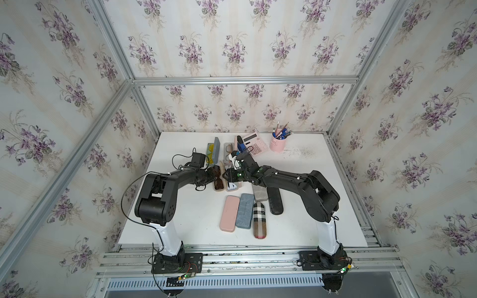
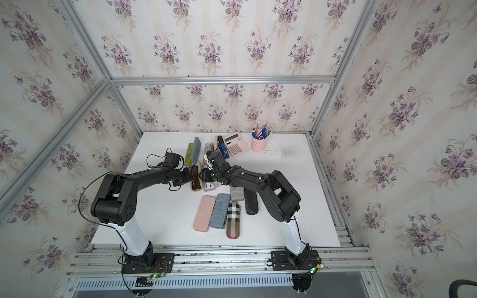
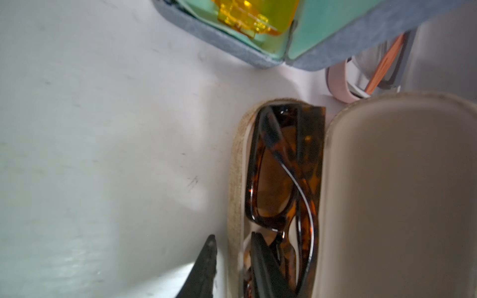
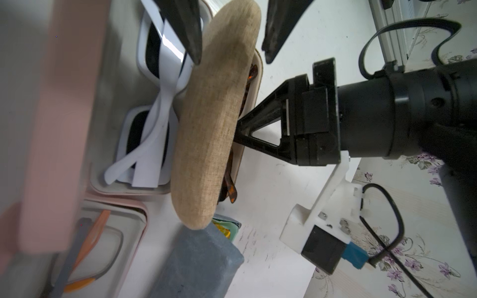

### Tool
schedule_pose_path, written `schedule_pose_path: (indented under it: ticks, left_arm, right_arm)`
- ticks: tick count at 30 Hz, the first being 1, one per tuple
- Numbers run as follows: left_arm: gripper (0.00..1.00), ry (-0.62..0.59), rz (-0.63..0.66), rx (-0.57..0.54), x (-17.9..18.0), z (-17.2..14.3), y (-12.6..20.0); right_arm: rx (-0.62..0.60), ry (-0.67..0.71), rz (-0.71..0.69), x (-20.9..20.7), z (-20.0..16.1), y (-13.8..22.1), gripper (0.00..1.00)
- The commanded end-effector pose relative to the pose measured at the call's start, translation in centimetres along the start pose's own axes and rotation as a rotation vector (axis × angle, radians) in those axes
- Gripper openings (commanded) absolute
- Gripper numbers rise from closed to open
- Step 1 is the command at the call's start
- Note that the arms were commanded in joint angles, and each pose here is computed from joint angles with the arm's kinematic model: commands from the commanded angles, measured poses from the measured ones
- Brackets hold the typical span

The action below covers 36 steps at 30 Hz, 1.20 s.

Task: Close the glasses case
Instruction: Close the glasses case at the center of the board.

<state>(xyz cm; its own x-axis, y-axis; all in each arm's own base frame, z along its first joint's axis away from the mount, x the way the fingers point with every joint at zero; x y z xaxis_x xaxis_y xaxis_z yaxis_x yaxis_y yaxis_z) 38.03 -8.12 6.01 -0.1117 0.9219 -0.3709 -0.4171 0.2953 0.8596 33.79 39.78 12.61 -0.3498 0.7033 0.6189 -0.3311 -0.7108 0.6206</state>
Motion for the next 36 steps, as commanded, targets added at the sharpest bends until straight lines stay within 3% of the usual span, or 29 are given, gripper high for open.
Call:
schedule_pose_path:
  ticks: [1, 19, 36]
  left_arm:
    - [0.27, -0.001, 0.031, 0.045, 0.6, -1.0, -0.4]
    - [0.20, -0.005, 0.025, 0.056, 0.7, -1.1, -0.8]
    - [0.20, -0.010, 0.022, 0.058, 0.6, -1.2, -1.0]
  right_arm:
    - [0.011, 0.000, -0.021, -0.4, -0.3, -0.6, 0.38]
    - [0.039, 0.014, -0.018, 0.3, -1.4, -2.1, 0.25]
    - [0.069, 0.031, -0.015, 1.0, -2.4, -3.4, 0.23]
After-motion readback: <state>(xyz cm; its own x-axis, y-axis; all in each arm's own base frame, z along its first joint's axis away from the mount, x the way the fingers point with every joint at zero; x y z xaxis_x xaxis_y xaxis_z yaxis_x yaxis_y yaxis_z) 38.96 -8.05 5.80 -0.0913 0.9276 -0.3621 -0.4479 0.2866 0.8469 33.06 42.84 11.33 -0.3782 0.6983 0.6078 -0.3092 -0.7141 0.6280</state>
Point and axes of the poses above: each gripper's point midway between its finger pads, its own y axis back along the fingers, its own x axis along the line the jaws close on, z = x × y, the point moved 5 cm from there along y, back along the fingers, and after that the axes turned 8 degrees about -y, right-handed, at the moved point
